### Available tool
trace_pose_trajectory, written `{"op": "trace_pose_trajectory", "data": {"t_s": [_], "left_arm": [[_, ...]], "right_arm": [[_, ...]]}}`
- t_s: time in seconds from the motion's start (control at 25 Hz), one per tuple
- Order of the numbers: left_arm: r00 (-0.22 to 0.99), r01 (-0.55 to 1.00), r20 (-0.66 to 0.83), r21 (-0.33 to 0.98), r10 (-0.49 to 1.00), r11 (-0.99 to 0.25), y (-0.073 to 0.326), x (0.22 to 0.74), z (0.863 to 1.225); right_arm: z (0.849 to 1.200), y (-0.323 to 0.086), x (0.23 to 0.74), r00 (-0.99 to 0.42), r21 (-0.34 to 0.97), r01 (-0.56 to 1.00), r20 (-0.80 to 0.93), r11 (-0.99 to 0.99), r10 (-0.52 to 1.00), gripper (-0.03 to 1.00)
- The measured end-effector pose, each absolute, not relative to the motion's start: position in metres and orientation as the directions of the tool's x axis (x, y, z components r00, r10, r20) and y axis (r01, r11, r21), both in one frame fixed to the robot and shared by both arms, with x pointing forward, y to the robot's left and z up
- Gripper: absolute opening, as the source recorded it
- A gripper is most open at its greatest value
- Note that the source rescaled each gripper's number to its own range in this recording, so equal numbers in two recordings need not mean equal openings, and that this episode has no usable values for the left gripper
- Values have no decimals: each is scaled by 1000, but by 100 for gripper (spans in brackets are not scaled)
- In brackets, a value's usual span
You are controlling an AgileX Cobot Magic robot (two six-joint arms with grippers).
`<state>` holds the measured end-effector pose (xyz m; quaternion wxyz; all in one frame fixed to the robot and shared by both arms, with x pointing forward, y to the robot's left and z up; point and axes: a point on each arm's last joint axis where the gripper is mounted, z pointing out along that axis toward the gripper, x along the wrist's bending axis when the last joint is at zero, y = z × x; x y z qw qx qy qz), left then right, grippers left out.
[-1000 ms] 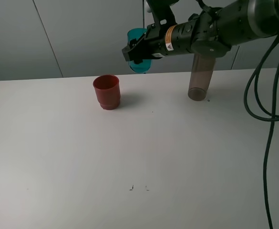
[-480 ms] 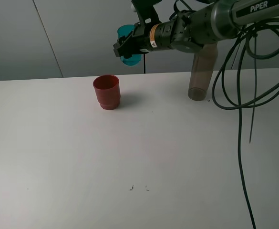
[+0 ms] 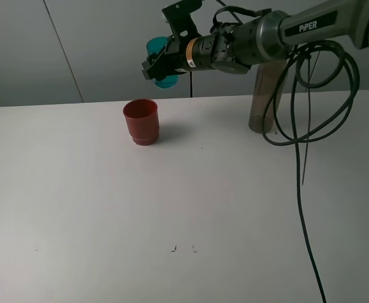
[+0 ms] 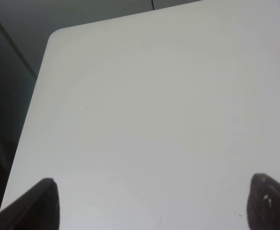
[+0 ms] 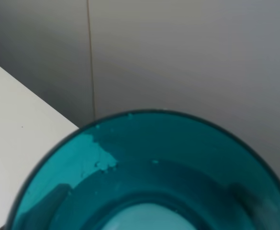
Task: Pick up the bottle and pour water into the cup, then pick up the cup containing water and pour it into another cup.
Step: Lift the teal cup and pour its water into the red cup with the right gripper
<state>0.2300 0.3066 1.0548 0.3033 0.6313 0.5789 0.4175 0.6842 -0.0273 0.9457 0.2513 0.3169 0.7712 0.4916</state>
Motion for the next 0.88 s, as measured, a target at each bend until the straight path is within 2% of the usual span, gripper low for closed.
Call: {"op": "trace_pose_trajectory", "data": {"t_s": [0.4,0.88], "left_arm": [[-19,478,176,866,984,-146,307,230,1055],[-19,478,176,866,984,-146,307,230,1055]], "right_arm": [[937,-22,693,-700,872,114,-270,476,662,3],[930,-17,703,-693,862,87,-308,499,652,3]]}}
